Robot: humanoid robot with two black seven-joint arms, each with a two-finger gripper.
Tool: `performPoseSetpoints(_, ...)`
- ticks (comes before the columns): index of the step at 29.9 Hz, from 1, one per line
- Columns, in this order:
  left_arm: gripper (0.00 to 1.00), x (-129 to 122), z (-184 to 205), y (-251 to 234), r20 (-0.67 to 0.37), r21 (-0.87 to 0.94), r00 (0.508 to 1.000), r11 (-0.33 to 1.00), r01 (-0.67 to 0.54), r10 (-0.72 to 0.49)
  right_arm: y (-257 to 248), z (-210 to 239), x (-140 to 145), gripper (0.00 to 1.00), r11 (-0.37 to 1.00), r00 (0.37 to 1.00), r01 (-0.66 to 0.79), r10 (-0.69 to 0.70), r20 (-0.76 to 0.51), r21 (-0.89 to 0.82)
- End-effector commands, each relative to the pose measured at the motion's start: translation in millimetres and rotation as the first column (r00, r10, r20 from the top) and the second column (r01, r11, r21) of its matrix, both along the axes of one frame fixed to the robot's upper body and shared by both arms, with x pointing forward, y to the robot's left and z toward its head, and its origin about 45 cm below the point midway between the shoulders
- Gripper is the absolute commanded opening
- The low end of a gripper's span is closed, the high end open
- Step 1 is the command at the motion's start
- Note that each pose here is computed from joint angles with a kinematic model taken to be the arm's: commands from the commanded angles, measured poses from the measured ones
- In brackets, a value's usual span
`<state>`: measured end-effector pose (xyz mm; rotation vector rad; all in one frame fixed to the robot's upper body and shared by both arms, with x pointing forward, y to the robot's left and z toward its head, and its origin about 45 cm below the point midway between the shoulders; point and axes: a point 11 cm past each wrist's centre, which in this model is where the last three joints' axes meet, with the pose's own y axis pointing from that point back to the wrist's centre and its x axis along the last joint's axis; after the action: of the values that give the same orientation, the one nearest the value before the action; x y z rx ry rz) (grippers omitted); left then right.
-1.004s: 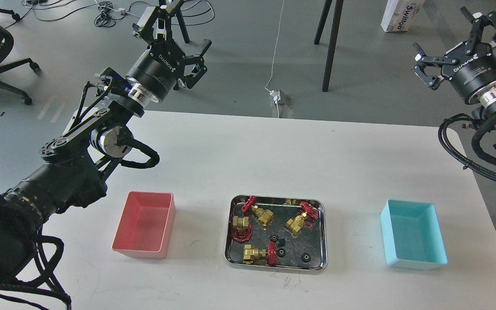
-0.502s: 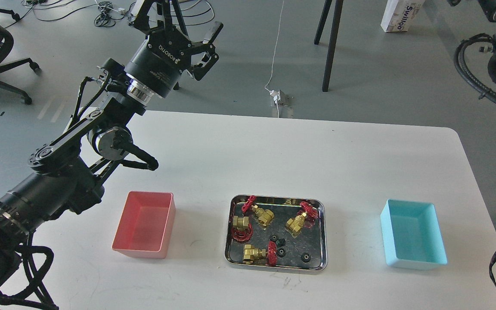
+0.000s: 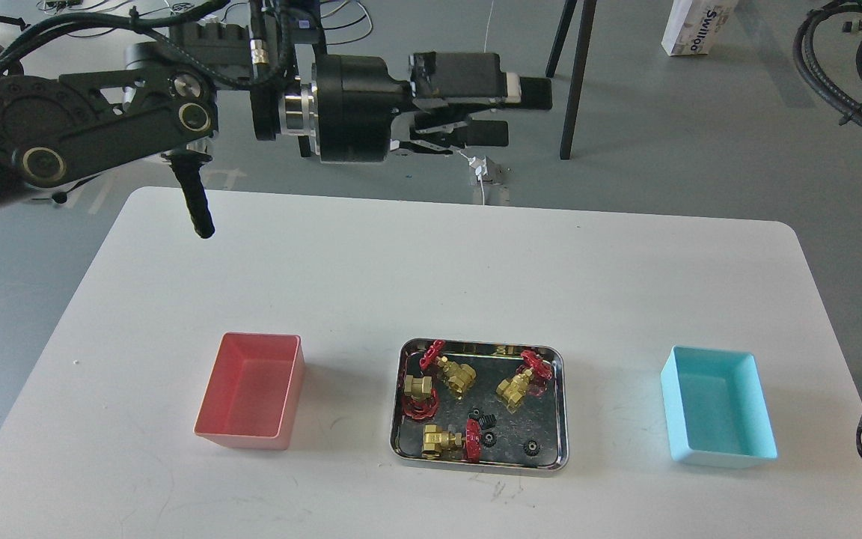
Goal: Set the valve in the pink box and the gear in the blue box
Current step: 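Raise the left arm and swing the left gripper toward the metal tray, then lower the left gripper onto a brass valve in the tray and grasp it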
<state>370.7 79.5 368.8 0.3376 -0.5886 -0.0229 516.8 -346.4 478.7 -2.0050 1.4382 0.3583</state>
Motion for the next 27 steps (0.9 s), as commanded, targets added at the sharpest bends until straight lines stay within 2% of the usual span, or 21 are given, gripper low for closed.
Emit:
performPoseSetpoints(1,1.00,-28,-31,-4,0.075,0.259,0.981,0.953,0.155,-0.180,-15,6,-2,1.00,0.999,0.999,0.041,-0.041,0.000,-0.001)
performPoseSetpoints(3,1.00,-40,-56,-2,0.071,0.369,0.963,0.904,0.218,-0.261,-32,11,-7,1.00,0.997,0.997,0.072,-0.072,0.006,-0.012)
performPoseSetpoints(7,1.00,-61,-117,4,-0.009,0.568,0.916,0.752,0.335,-0.400,-34,13,-9,1.00,0.997,0.998,0.068,-0.068,-0.004,-0.031)
performPoseSetpoints(9,1.00,-60,-134,7,-0.030,0.615,0.911,0.711,0.341,-0.411,-31,15,-8,1.00,0.997,0.998,0.054,-0.055,-0.017,-0.052)
performPoseSetpoints(13,1.00,-58,-156,6,0.007,0.641,0.901,0.693,0.330,-0.435,-34,27,-10,1.00,0.995,0.998,0.053,-0.055,-0.012,-0.083)
performPoseSetpoints(21,1.00,-37,-181,14,0.121,0.653,0.896,0.714,0.253,-0.428,-43,13,-12,1.00,0.994,0.997,0.065,-0.069,-0.039,-0.088)
performPoseSetpoints(27,1.00,-37,-201,26,0.111,0.647,0.913,0.726,0.234,-0.393,-40,2,-11,1.00,0.995,0.996,0.058,-0.063,-0.059,-0.086)
